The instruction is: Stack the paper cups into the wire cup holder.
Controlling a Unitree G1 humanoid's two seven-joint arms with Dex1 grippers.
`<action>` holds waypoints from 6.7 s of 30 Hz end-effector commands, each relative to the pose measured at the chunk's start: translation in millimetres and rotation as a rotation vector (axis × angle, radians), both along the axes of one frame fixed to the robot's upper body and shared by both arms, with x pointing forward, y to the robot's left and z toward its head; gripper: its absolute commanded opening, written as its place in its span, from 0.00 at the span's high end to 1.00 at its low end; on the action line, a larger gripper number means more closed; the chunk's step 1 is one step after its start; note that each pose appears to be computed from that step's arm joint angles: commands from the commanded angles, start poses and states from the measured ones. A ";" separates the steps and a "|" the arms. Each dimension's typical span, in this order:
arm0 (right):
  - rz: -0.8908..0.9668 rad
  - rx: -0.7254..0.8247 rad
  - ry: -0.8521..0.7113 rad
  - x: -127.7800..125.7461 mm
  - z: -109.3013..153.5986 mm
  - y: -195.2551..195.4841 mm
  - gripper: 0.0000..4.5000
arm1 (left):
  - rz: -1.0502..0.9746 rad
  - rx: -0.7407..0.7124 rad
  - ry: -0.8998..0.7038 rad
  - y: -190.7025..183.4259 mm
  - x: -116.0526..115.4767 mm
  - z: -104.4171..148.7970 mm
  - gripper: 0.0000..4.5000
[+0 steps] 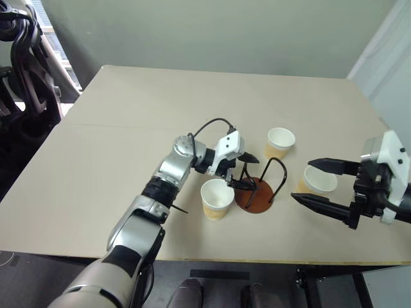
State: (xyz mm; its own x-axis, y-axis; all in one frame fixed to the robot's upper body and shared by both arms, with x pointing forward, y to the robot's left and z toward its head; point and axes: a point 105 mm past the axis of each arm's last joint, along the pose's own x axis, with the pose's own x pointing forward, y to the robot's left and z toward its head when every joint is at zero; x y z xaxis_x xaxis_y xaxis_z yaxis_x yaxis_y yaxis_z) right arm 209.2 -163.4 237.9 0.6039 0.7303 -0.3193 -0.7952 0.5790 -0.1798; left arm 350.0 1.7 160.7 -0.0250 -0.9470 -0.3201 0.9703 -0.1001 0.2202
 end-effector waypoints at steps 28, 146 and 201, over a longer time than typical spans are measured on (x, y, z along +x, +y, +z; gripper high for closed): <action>0.030 0.025 -0.047 8.7 11.5 7.7 0.00 | 0.138 0.073 -0.158 73.6 29.4 39.0 0.01; 0.043 -0.444 -0.032 59.4 -13.7 -49.2 0.99 | 0.028 0.055 -0.097 97.0 -28.4 82.4 0.00; 0.367 -0.491 -0.163 25.0 29.6 24.7 0.99 | -0.003 0.056 -0.094 92.5 -21.8 78.9 0.00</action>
